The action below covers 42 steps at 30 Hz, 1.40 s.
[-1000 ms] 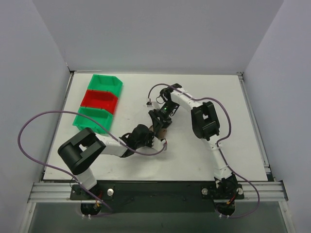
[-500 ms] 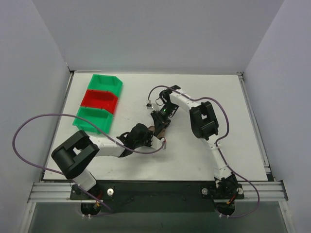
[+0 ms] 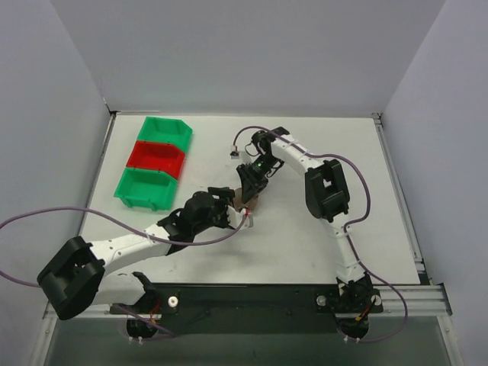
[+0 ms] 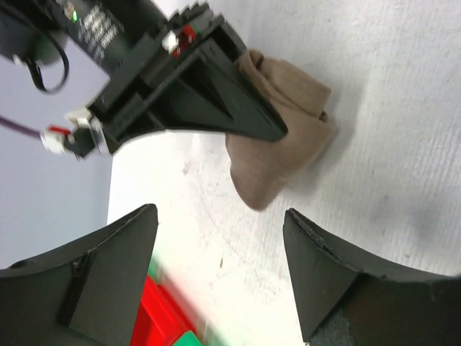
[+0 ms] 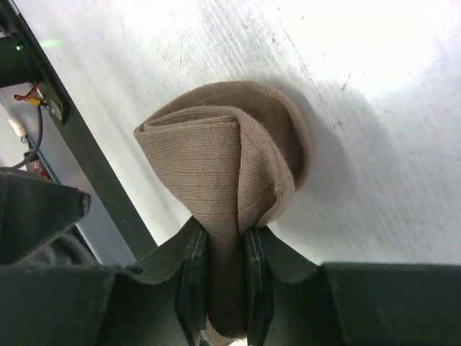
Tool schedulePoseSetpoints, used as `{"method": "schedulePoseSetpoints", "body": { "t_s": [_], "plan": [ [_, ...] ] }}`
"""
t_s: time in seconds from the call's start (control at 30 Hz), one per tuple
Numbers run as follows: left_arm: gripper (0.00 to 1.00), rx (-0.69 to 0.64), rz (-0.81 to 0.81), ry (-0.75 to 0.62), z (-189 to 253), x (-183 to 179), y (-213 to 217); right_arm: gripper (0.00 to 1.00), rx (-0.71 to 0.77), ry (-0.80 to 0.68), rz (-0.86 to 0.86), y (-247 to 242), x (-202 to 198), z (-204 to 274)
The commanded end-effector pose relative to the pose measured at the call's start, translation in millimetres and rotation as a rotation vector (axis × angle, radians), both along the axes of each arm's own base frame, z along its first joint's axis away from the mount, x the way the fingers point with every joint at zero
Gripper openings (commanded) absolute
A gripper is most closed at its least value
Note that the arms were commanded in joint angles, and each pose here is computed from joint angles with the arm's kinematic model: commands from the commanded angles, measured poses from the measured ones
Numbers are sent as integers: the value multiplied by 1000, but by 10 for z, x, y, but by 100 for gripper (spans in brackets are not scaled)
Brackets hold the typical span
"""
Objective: Roll the socks
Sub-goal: Pick up the sock at the center of the board.
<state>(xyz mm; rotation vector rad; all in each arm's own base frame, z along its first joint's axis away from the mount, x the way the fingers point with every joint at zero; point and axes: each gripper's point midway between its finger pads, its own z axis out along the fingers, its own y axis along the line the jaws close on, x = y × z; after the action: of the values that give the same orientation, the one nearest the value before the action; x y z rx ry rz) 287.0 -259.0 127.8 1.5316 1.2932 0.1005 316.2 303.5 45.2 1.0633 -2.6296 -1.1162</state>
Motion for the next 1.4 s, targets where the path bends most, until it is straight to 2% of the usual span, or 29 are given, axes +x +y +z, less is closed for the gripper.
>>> {"method": "schedulePoseSetpoints", "body": {
  "t_s": [0.0,0.13,0.27,0.43,0.57,0.63,0.77,0.93,1.07,1.23,1.27,1.37],
  "plan": [
    [82,-41,140,-4,184,134,401,0,27,-124,-37,-31,149,544],
    [83,-127,288,2,428,416,824,0,17,-211,-69,-74,254,712],
    [87,-119,435,-45,516,662,1232,0,-14,-289,-115,-98,407,736],
    [88,-119,551,0,418,961,1732,0,-61,-332,-155,-95,554,724],
    [88,-106,597,53,315,1083,1903,0,-158,-439,-229,-263,795,733],
    [87,-109,615,38,340,1121,1955,0,-196,-516,-258,-360,934,791],
    [88,-119,702,26,376,1299,2203,0,-221,-680,-311,-501,1114,1141],
    [89,-91,806,2,391,1635,2546,0,-246,-743,-333,-592,1160,1243],
    [90,-38,772,62,227,1835,2688,0,-255,-739,-326,-613,1138,1193],
    [91,47,577,208,44,1760,2708,0,-249,-728,-325,-600,1106,1149],
    [91,61,549,190,153,1812,2716,0,-247,-726,-326,-602,1090,1152],
    [92,71,462,255,158,1742,2698,0,-246,-727,-326,-606,1082,1153]
  ]
}}
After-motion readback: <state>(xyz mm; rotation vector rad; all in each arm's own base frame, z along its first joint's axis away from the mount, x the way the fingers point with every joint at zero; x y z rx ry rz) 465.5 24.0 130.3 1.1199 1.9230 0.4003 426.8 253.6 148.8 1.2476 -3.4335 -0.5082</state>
